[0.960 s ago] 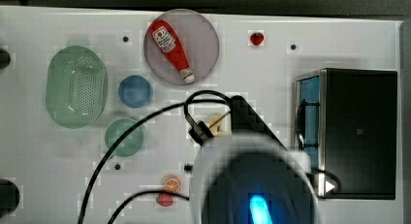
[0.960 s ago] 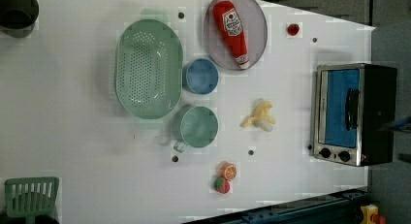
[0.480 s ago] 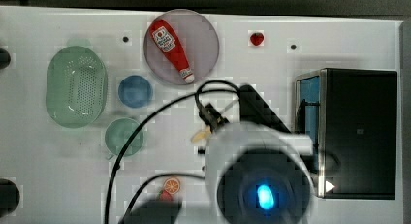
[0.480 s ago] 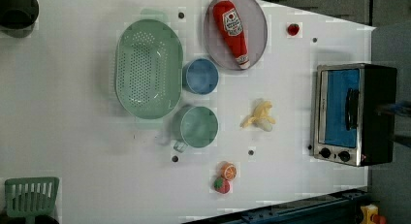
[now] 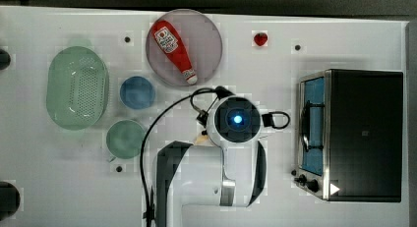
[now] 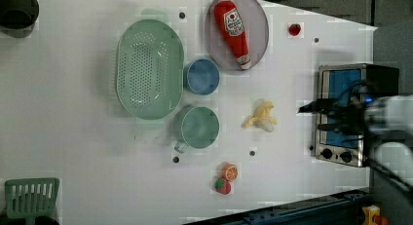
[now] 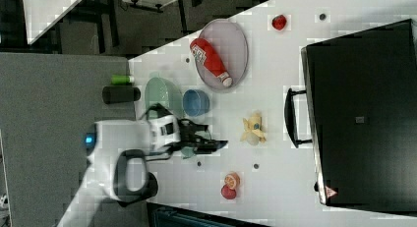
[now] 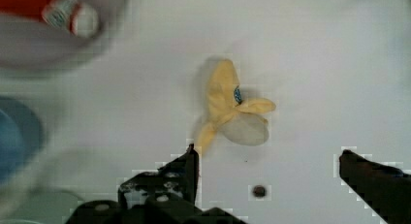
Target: Pick Banana and place it in mug.
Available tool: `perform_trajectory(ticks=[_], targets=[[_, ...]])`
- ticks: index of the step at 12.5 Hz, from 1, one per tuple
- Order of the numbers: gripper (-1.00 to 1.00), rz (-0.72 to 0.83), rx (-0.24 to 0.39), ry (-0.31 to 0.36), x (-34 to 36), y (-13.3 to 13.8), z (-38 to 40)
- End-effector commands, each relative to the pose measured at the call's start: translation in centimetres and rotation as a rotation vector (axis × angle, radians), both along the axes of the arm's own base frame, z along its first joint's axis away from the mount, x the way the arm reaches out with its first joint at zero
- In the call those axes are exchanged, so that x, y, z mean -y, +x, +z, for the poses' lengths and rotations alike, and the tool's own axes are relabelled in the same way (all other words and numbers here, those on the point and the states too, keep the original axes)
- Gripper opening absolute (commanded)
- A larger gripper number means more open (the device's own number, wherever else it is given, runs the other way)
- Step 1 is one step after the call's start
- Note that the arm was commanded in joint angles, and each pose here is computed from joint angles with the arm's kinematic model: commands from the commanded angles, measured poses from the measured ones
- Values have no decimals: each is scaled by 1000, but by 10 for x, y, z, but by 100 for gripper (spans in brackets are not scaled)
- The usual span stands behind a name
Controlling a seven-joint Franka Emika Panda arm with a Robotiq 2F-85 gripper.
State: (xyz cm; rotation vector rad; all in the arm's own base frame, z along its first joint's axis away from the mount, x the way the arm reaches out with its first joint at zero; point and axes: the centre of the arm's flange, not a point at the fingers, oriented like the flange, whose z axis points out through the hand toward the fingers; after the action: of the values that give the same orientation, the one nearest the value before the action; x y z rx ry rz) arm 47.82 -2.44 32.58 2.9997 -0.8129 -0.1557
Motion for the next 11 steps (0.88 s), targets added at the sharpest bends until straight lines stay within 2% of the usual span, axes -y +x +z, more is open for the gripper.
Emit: perform_trajectory(ticks=[1, 6, 8, 11], targets=[[100, 335, 32, 16, 2, 7, -15], [100, 446, -38, 36, 8, 6, -104], [100, 447, -31, 31, 9, 5, -134], [100, 454, 18, 15, 8, 7, -163]])
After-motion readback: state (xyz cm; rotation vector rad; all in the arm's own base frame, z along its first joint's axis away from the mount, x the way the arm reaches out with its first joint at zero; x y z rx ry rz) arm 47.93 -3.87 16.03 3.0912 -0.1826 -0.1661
